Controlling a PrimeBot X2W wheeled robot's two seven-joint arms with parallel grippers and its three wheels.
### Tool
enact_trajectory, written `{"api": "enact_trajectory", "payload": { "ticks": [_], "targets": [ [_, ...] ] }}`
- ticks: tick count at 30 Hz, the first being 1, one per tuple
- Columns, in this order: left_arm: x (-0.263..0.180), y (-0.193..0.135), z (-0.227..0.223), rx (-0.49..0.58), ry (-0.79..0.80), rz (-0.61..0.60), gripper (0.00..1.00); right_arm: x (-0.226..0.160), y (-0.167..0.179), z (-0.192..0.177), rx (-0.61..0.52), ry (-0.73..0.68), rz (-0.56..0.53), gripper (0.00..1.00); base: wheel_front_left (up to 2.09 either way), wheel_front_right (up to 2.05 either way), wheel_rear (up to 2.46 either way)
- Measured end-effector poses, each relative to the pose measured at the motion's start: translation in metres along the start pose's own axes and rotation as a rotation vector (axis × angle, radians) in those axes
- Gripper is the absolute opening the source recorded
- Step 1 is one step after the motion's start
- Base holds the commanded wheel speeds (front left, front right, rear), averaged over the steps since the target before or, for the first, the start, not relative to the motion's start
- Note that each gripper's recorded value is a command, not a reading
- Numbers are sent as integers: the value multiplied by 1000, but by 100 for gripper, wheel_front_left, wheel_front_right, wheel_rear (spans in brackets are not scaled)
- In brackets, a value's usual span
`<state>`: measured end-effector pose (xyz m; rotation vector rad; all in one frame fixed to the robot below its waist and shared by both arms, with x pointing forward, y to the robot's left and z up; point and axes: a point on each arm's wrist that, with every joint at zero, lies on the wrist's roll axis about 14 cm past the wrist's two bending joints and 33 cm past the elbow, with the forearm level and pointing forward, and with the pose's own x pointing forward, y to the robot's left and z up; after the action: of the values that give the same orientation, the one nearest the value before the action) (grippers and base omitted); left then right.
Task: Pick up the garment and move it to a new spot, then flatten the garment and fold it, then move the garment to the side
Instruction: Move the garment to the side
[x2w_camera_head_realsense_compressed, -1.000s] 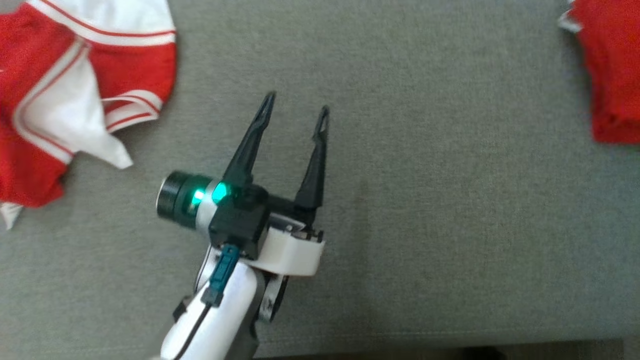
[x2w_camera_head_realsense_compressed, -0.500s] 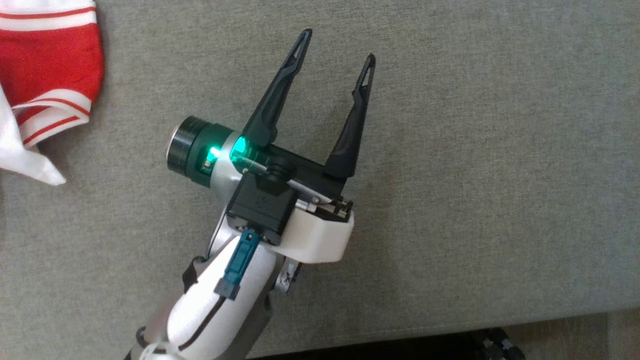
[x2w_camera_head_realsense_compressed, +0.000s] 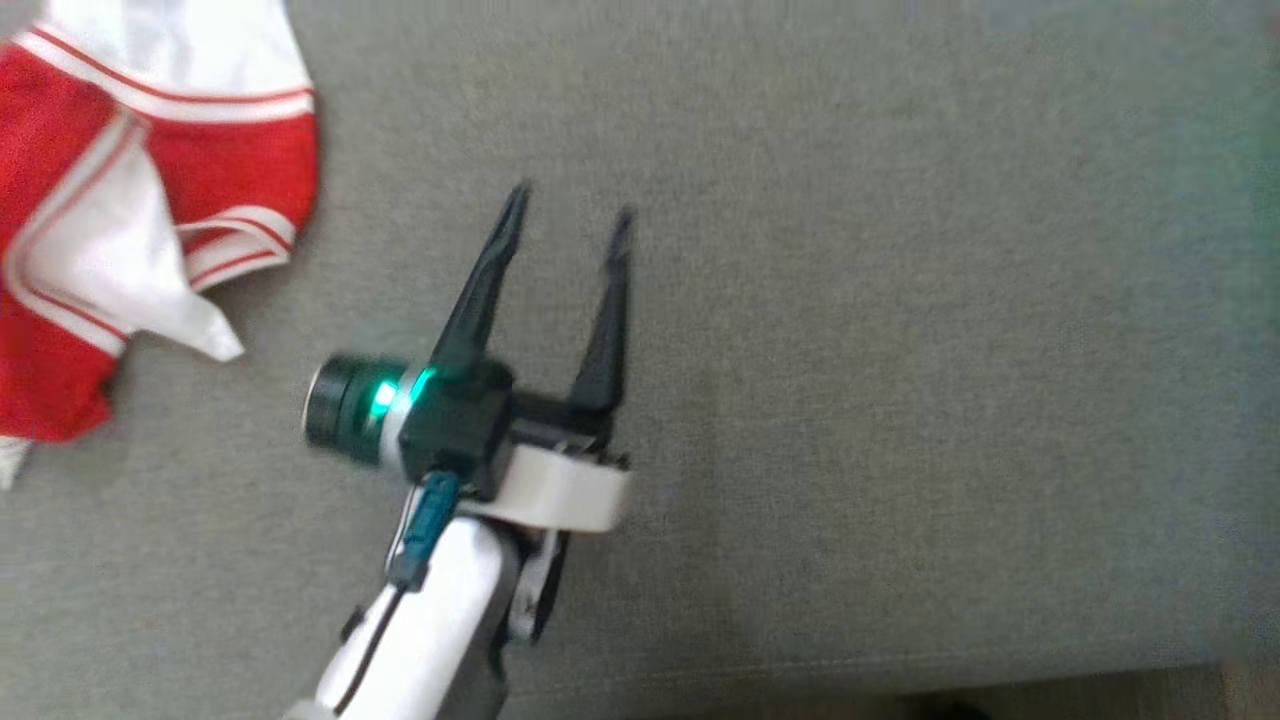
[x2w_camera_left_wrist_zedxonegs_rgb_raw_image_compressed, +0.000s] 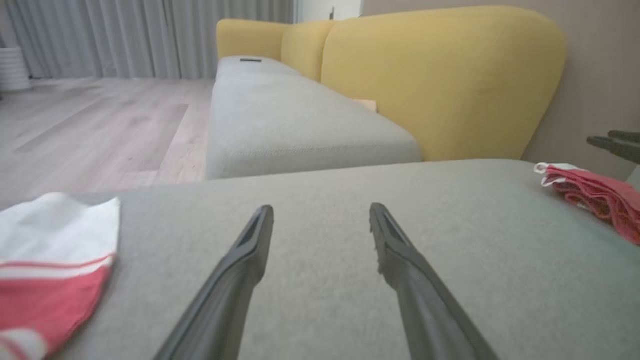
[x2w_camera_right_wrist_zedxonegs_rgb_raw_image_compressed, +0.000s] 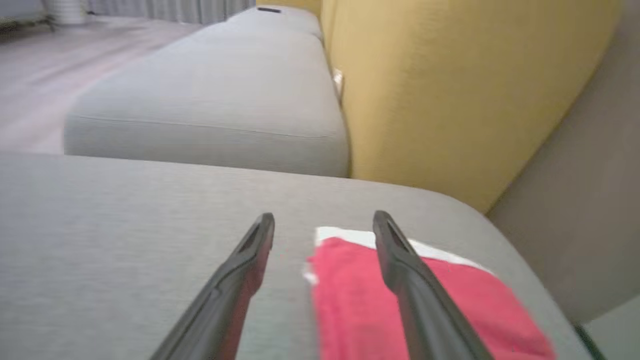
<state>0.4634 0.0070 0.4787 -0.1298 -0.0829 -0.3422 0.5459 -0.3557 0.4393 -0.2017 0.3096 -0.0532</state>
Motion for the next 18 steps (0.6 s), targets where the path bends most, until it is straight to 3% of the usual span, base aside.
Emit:
{"api": "enact_trajectory", "payload": {
  "ticks": [5, 6, 8, 14, 18],
  "targets": [
    [-43, 26, -2, 18, 78, 119, 100, -33, 84, 12, 128, -102, 162, 100, 0, 0, 0],
    [-62, 37, 0, 26, 96, 170, 100, -53, 112, 12, 174, -118, 215, 100, 0, 0, 0],
    [-80, 46, 5, 37, 103, 213, 100, -74, 135, 14, 215, -138, 254, 100, 0, 0, 0],
    [-124, 61, 31, 82, 59, 283, 100, -138, 176, 42, 307, -276, 312, 100, 0, 0, 0],
    [-152, 65, 45, 112, 27, 303, 100, -180, 184, 35, 335, -307, 294, 100, 0, 0, 0]
  ]
}}
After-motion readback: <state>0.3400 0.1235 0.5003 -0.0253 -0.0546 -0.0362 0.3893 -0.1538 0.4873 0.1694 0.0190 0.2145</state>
